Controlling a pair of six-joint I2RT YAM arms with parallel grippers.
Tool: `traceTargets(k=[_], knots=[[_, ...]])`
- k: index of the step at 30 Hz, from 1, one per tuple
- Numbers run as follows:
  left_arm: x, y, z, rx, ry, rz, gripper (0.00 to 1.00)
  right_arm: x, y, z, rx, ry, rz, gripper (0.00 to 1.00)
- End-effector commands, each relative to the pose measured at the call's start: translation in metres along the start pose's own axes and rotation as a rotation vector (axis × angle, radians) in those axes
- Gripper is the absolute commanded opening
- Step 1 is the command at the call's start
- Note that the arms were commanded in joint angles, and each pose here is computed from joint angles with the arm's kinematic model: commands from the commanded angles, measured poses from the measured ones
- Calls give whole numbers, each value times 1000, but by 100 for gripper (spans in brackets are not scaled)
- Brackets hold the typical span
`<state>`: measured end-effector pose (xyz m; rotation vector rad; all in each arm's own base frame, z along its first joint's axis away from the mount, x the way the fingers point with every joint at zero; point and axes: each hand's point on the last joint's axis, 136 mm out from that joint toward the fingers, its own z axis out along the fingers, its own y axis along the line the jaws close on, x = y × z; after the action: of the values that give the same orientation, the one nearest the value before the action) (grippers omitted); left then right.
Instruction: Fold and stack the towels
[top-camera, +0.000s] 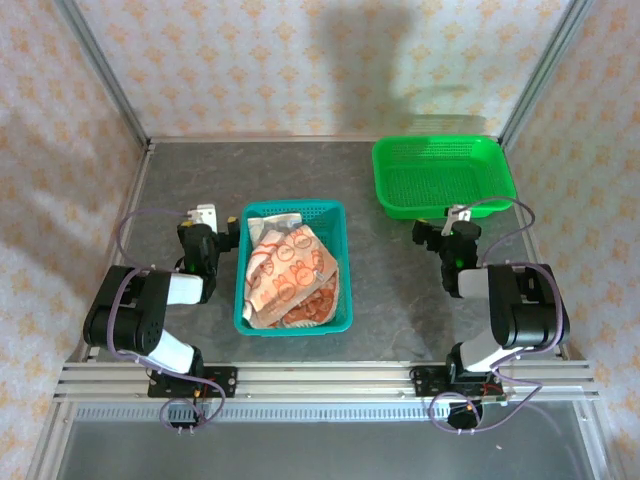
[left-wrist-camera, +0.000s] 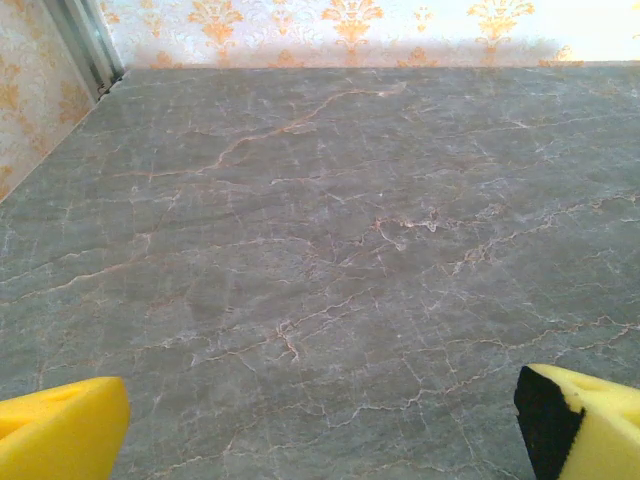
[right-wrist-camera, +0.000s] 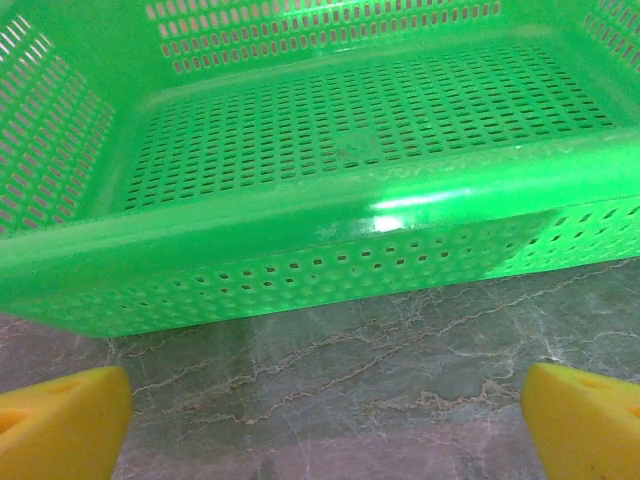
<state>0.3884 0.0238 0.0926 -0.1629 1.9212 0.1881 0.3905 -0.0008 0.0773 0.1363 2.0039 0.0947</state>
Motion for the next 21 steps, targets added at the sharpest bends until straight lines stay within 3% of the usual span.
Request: traceTargets(k=[1, 21], knots=[[-6, -2, 3, 5, -9, 12, 100, -12, -1, -1, -1, -37, -9, 99], [-6, -2, 3, 6, -6, 9, 100, -13, -8, 0, 42, -36, 12, 99]])
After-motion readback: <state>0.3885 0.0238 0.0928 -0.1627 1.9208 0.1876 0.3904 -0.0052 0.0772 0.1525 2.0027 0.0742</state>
